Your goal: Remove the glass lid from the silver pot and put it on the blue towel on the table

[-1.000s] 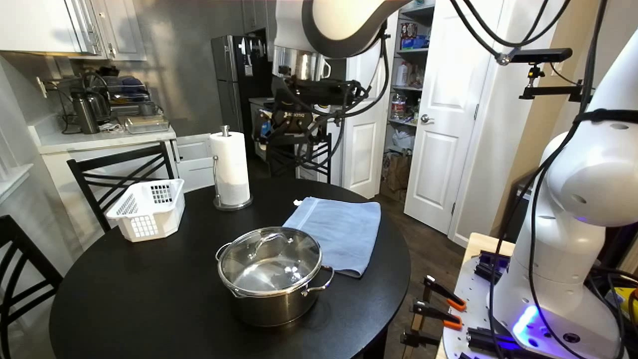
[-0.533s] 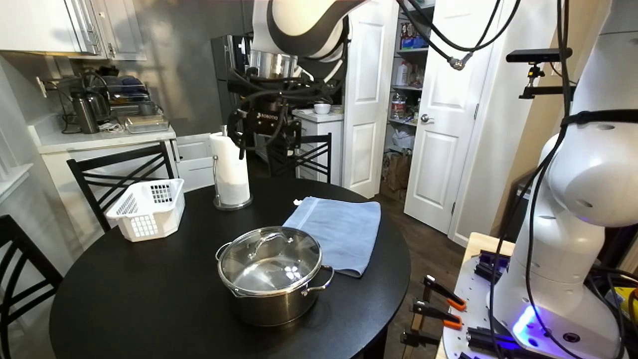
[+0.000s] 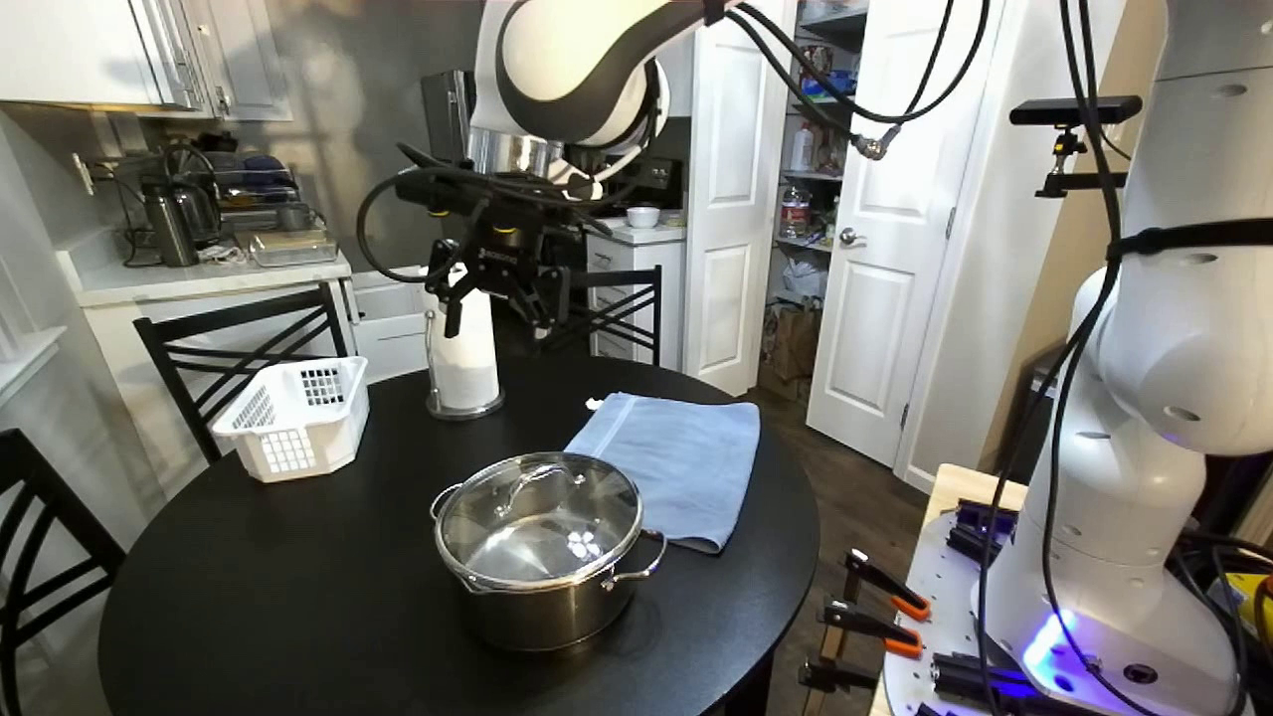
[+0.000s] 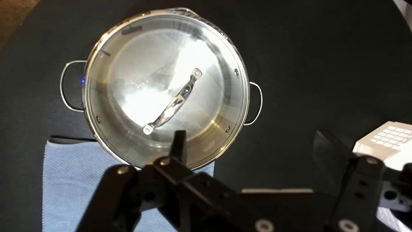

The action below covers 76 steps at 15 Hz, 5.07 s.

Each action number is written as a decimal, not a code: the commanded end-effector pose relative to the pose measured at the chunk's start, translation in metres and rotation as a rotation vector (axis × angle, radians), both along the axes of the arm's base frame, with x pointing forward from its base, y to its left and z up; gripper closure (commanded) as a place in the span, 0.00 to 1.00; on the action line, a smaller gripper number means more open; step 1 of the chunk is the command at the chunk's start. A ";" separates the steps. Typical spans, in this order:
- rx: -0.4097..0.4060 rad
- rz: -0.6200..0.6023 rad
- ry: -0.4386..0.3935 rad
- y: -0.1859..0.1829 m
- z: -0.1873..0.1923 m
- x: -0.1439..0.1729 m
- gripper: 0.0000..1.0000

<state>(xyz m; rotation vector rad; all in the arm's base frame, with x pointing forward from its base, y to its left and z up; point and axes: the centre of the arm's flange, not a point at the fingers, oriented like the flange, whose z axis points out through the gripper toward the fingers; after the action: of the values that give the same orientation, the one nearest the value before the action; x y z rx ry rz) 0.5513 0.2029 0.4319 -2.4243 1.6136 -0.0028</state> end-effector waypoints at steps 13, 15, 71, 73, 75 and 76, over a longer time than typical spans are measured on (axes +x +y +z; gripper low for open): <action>0.116 -0.364 0.072 0.033 -0.081 0.026 0.00; 0.141 -0.417 0.094 0.031 -0.101 0.027 0.00; -0.115 -0.585 0.025 0.010 -0.145 -0.061 0.94; -0.113 -0.584 0.026 0.008 -0.144 -0.062 0.93; -0.115 -0.586 0.024 0.008 -0.141 -0.062 0.93; -0.117 -0.591 0.019 0.007 -0.138 -0.063 0.93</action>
<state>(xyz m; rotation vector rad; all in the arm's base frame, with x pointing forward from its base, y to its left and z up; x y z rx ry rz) 0.4990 0.2217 0.2777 -1.9329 2.3655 -0.1856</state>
